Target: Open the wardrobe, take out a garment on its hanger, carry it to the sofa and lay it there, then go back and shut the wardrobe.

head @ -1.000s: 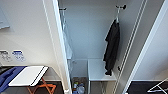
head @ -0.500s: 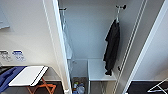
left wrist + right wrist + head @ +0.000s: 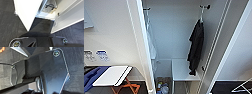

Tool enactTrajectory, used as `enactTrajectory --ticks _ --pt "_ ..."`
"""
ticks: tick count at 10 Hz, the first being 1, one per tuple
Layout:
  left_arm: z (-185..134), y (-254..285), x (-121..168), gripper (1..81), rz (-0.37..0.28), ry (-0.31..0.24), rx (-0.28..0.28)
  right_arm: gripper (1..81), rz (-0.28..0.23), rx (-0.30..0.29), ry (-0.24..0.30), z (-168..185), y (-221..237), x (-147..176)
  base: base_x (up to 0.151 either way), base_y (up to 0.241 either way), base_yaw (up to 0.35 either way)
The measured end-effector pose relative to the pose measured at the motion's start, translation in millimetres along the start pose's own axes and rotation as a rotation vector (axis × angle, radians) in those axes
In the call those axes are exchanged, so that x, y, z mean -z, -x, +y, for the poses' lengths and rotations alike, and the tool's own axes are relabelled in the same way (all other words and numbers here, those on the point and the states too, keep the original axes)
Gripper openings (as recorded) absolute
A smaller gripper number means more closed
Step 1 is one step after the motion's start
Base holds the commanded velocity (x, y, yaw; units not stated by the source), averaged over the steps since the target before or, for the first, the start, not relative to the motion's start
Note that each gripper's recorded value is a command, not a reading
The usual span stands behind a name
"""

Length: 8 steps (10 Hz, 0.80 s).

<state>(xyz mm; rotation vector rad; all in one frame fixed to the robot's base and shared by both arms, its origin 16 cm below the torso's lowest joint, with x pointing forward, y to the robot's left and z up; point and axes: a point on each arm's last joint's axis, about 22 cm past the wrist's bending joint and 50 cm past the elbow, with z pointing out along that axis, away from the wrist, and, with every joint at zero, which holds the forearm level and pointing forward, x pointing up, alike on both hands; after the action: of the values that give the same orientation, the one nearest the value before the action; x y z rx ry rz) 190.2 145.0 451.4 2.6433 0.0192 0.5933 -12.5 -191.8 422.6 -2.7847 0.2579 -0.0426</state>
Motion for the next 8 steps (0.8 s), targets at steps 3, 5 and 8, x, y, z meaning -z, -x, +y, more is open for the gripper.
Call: enactTrajectory --ticks 3,5,8 --pt "4 -35 -9 81.1 0.017 0.024 -0.119 81.1 0.004 0.002 -0.001 -1 -5 -1 0.000 0.000 0.000" --pt "10 -62 -16 81.1 0.049 0.032 -0.108 81.1 -0.003 0.003 -0.006 -6 -5 -2 0.000 0.000 0.000" --pt "31 -84 -25 81.1 0.082 0.052 0.030 81.1 -0.005 0.003 -0.008 -8 -5 -3 0.000 0.000 0.000"
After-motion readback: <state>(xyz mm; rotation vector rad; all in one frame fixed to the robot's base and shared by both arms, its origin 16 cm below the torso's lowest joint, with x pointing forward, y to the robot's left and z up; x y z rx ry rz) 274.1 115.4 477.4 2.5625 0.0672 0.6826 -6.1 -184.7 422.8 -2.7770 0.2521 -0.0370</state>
